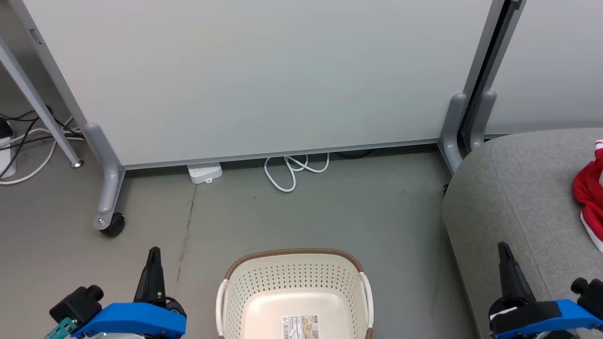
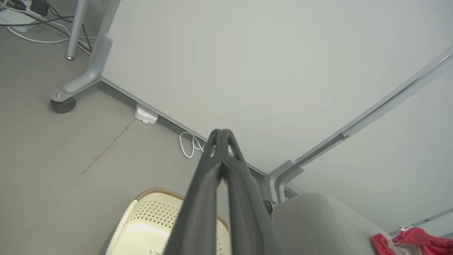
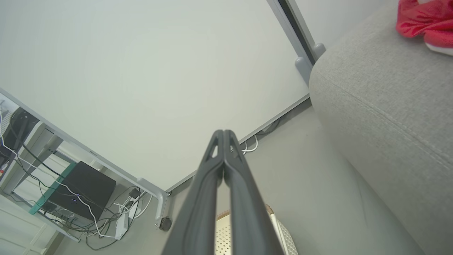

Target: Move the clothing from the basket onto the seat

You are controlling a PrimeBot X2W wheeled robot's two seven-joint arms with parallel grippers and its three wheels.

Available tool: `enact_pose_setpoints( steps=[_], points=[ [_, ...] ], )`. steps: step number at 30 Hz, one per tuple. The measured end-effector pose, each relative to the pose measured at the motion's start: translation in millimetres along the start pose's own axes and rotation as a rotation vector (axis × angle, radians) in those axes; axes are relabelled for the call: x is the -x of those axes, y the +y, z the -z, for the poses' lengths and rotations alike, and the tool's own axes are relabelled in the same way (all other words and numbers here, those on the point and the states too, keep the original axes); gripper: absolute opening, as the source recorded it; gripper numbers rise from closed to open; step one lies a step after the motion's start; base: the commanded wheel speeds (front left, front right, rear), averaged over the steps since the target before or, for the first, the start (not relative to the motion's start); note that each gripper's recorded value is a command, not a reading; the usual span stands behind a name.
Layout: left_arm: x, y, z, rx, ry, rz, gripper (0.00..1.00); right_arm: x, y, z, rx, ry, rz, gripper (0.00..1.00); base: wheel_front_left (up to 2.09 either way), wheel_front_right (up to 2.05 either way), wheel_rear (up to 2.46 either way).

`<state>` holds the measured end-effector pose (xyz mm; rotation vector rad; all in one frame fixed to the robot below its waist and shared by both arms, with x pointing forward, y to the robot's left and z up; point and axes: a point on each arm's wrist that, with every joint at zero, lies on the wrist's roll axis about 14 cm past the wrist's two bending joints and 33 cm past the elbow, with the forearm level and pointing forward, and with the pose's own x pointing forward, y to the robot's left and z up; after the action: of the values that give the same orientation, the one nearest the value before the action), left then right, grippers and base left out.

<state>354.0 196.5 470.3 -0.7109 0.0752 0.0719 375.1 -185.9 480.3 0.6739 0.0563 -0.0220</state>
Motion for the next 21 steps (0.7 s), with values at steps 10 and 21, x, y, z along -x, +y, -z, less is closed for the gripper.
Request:
enact_pose_setpoints(
  steps=[10,21],
  points=[
    [-4.8,0.0,-5.9,0.134,-0.007,-0.007,0.0,-2.8,0.1,-3.7,-0.139,-0.002,0.007,0.0,0.0,0.0,0.0],
    [-8.3,-1.1,-7.7,0.266,-0.001,-0.007,0.0,-3.7,-1.8,-5.6,-0.276,0.002,0.016,0.0,0.0,0.0,0.0]
  ],
)
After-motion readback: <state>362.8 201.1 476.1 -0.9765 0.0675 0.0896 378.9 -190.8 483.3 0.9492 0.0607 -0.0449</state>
